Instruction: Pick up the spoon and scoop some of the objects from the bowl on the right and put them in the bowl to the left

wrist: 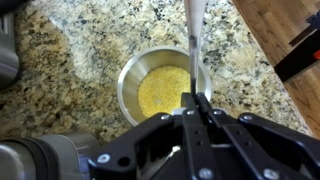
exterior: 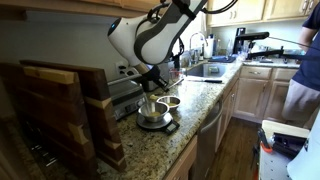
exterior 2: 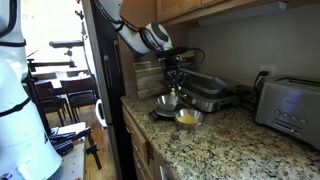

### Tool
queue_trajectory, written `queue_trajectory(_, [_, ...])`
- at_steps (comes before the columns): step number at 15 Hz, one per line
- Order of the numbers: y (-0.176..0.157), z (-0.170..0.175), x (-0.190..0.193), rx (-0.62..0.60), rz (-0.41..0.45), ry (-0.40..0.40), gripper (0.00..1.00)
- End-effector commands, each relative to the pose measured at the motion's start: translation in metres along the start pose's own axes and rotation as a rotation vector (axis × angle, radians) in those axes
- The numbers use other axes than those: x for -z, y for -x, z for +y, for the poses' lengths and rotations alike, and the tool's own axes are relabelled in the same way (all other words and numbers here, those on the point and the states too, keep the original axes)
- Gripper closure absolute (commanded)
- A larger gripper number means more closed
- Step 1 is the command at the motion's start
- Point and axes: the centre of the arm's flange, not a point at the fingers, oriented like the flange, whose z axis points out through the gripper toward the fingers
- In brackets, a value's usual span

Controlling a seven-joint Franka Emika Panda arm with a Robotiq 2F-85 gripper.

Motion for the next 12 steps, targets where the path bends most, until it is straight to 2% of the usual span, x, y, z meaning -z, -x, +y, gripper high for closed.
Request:
queue_trajectory(1, [-0.002, -0.021, -0.008, -0.03, 0.003, 0.108, 0.98])
queue_trajectory(5, [-0.013, -0.038, -0.009, -0.048, 0.009, 0.196, 0.98])
queue_trajectory(12, [-0.017, -0.044, -0.021, -0.067, 0.041, 0.322, 0.98])
